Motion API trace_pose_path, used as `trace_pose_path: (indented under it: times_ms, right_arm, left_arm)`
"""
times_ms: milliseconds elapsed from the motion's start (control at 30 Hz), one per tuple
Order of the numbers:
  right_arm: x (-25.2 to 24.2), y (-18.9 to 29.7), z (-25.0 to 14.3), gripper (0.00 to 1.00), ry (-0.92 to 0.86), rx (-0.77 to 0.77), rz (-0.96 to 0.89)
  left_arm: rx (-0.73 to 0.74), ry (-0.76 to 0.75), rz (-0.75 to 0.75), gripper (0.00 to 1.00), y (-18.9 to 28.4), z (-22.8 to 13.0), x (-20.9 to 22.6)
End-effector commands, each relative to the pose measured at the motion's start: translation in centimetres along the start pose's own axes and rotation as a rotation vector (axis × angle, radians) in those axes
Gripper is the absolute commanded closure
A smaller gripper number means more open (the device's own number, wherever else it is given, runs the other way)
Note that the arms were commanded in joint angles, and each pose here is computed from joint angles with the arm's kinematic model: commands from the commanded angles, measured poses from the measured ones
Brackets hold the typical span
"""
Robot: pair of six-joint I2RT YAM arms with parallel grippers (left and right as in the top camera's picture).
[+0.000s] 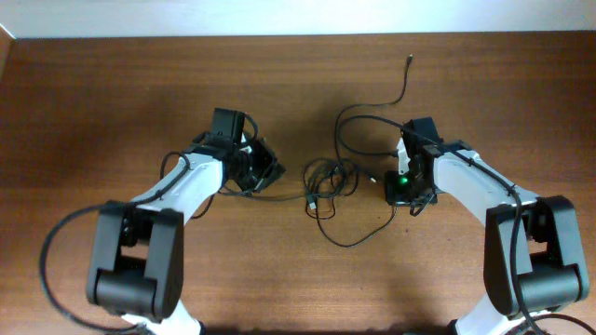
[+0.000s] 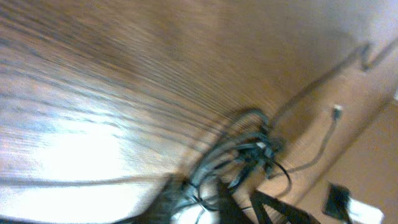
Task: Untangle cables
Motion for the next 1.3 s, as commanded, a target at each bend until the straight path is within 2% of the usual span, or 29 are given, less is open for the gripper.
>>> trace_pose_path:
  times_ms: [0, 100, 133, 167, 200, 233, 267, 300, 367, 400, 433, 467, 533, 667, 700, 833, 867, 900, 967, 1033, 1067, 1200, 1267]
  right_arm:
    - [-0.1, -1.2, -1.4, 0.87, -0.001, 0.057, -0.012]
    - [-0.1, -1.2, -1.4, 0.87, -0.001, 0.059, -0.012]
    - [-0.1, -1.2, -1.5, 0.87, -0.001, 0.061, -0.013]
    - [-0.2, -1.3, -1.6, 0.87, -0.002, 0.065, -0.014]
    - [-0.2, -1.4, -1.8, 0.87, -0.003, 0.070, -0.015]
    - [-0.2, -1.5, -1.9, 0.87, -0.003, 0.072, -0.015]
    - [-0.3, -1.6, -2.0, 0.87, -0.004, 0.075, -0.016]
    - [-0.3, -1.6, -2.0, 0.87, -0.003, 0.074, -0.015]
    - [-0.3, -1.6, -2.0, 0.87, -0.003, 0.074, -0.015]
    - [-0.3, -1.6, -2.0, 0.87, -0.003, 0.073, -0.015]
    - [-0.3, -1.6, -2.0, 0.87, -0.003, 0.073, -0.015]
    - [-0.3, -1.6, -2.0, 0.87, -0.003, 0.073, -0.015]
    - [-0.3, -1.6, -2.0, 0.87, -0.003, 0.074, -0.015]
    - [-0.3, -1.6, -2.0, 0.87, -0.003, 0.073, -0.015]
    - [-0.3, -1.6, -2.0, 0.87, -0.003, 0.073, -0.015]
    - [-0.3, -1.6, -2.0, 0.87, -0.003, 0.073, -0.016]
    - [-0.3, -1.6, -2.0, 0.87, -0.003, 0.073, -0.016]
    - [-0.3, -1.6, -2.0, 0.87, -0.002, 0.072, -0.018]
    - [-0.5, -1.6, -2.0, 0.96, -0.002, 0.068, -0.038]
    - [-0.5, -1.6, -1.9, 0.96, -0.001, 0.061, -0.040]
    - [-0.5, -1.7, -1.8, 0.96, 0.000, 0.057, -0.039]
    - [-0.5, -1.7, -1.8, 0.96, 0.000, 0.056, -0.039]
    - [-0.5, -1.7, -1.8, 0.96, -0.001, 0.055, -0.039]
  left_arm:
    - [0.038, -0.058, -0.079, 1.00, 1.5, -0.8, -1.5]
    - [0.047, 0.111, 0.037, 1.00, 1.1, -2.0, 0.0]
    - [0.051, 0.115, 0.061, 0.98, 0.9, -2.4, 0.1]
    - [0.058, 0.112, 0.079, 0.90, 0.8, -2.8, 0.2]
    - [0.071, 0.109, 0.100, 0.62, 0.6, -3.4, 0.4]
    - [0.079, 0.108, 0.115, 0.53, 0.5, -3.8, 0.5]
    - [0.067, 0.105, 0.171, 0.37, 0.2, -4.4, 1.0]
    - [0.064, 0.096, 0.211, 0.28, 0.0, -5.0, 1.3]
    - [0.057, 0.084, 0.240, 0.18, -0.3, -5.7, 1.4]
    - [0.036, 0.101, 0.259, 0.13, -0.5, -5.9, 1.5]
    - [0.012, 0.120, 0.274, 0.13, -0.6, -5.9, 1.6]
    - [-0.014, 0.149, 0.287, 0.14, -0.8, -5.9, 1.7]
    - [-0.059, 0.168, 0.280, 0.32, -1.1, -5.4, 1.6]
    - [-0.074, 0.235, 0.283, 0.34, -2.6, -4.7, 2.0]
    - [-0.069, 0.242, 0.292, 0.39, -3.1, -4.6, 2.3]
    - [-0.055, 0.267, 0.350, 0.93, -4.5, -4.3, 3.9]
    - [-0.053, 0.265, 0.343, 1.00, -4.4, -4.0, 3.9]
    - [-0.035, 0.237, 0.319, 1.00, -4.0, -3.6, 3.6]
    - [-0.012, 0.093, 0.246, 1.00, -2.4, -1.6, 2.9]
    - [-0.059, 0.037, 0.205, 1.00, -0.3, 1.3, 3.0]
    - [-0.095, 0.078, 0.193, 1.00, 1.1, 3.3, 4.1]
    - [-0.169, 0.171, 0.190, 1.00, 4.8, 7.6, 8.0]
    - [-0.199, 0.208, 0.217, 1.00, 6.1, 8.7, 9.7]
Point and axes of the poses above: each gripper's point midway between its finger pads, its own y axis back along the fingers, its own x axis along the line the jaws close on, z = x × y, the point moved 7 cm from there along y, back along the fingers, and after that the axes turned 1 degree about y, right-handed, at the moved point
